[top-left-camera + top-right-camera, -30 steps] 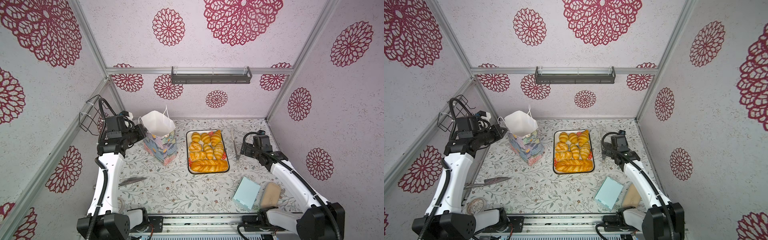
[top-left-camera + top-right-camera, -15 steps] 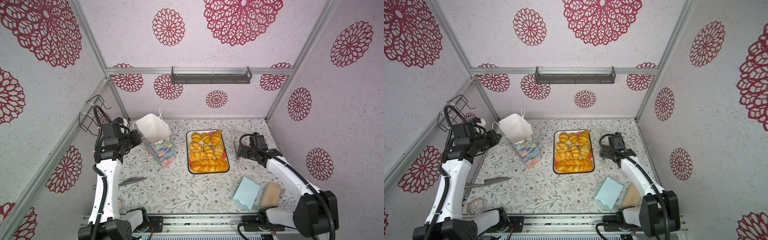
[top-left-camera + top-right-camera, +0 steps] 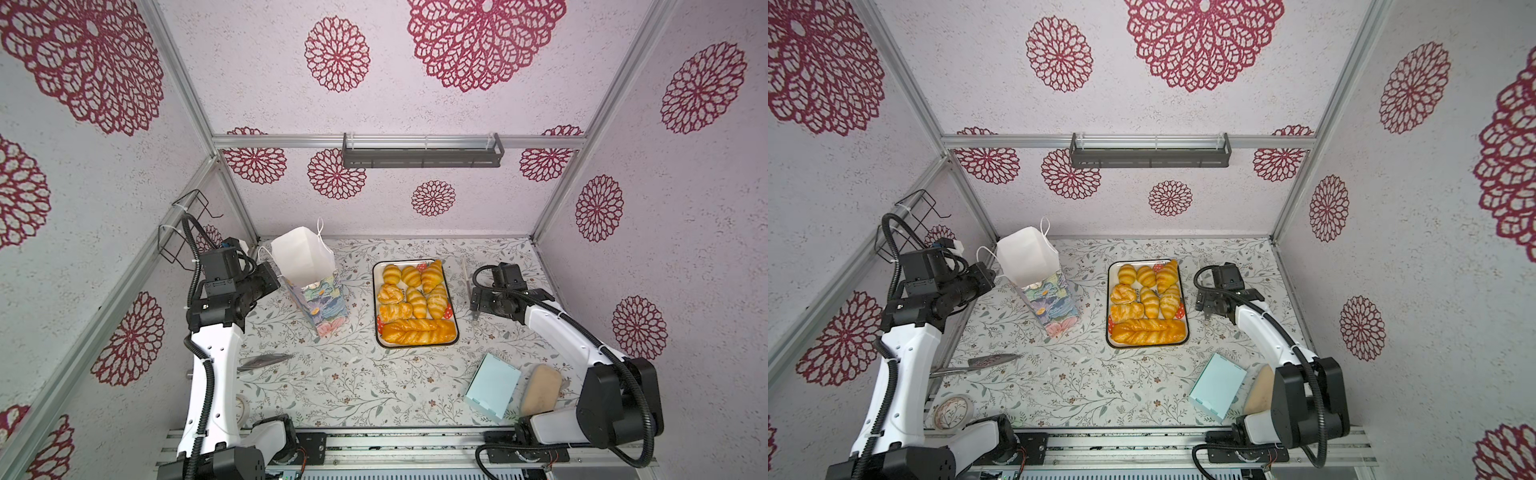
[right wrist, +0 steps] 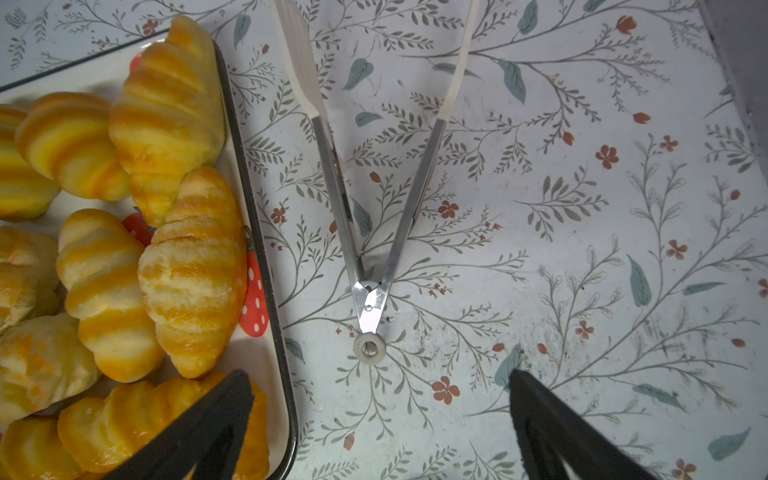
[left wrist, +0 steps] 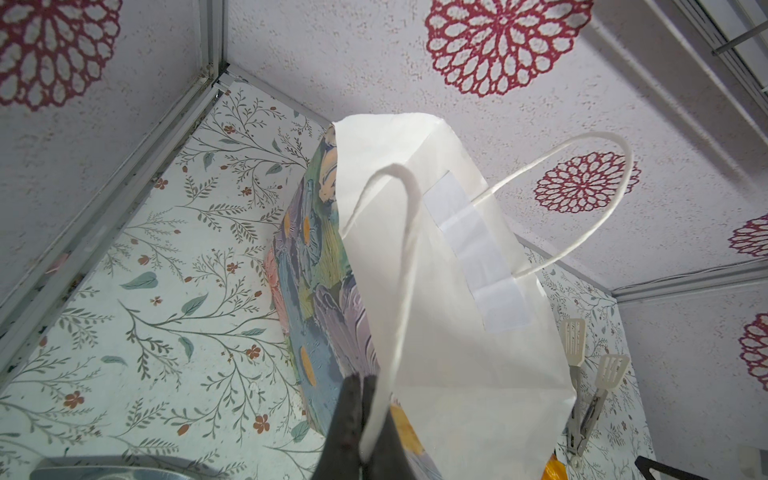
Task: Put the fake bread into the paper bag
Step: 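Lower the right gripper over the tongs while the left gripper holds the bag handle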
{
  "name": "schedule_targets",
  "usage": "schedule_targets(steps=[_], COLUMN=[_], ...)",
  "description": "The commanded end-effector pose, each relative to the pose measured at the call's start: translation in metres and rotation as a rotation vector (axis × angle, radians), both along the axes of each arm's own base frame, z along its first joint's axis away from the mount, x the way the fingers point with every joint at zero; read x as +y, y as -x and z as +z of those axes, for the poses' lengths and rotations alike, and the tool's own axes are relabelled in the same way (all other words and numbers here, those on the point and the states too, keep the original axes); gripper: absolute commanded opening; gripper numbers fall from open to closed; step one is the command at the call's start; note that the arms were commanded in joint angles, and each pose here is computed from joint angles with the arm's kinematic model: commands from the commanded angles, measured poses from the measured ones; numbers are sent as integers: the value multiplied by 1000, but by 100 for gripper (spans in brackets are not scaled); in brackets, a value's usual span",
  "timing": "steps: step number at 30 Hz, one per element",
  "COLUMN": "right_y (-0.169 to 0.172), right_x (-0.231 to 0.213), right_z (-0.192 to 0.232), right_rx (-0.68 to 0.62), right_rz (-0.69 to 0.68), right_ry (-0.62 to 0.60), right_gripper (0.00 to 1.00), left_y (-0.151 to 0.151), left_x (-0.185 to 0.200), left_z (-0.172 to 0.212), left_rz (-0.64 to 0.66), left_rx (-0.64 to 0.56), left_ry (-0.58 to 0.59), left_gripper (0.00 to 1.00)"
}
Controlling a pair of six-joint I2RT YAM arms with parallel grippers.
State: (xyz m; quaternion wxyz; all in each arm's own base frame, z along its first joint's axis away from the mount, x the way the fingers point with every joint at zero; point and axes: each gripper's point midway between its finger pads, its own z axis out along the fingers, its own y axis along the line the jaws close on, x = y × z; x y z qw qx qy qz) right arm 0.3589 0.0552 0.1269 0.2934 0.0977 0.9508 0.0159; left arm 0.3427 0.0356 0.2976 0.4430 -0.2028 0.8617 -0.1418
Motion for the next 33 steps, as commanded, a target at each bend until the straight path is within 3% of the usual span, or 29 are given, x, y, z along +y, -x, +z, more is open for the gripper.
schedule_targets(steps=[1, 14, 33], right_y=[-10, -48, -74], right_x=[-3, -1, -4], right_z=[4, -42, -80], right_rx=[-9, 79, 143], right_rz=[6, 8, -8], right_ry=[1, -13, 19], right_gripper=[99, 99, 98], left_y=[-5, -5, -5], left_x=[4, 1, -5], left_z=[-1, 4, 6], left_rz=[2, -13, -31], left_rx=[-21, -54, -45], left_ry=[-21, -4, 27], left_gripper=[2, 2, 3])
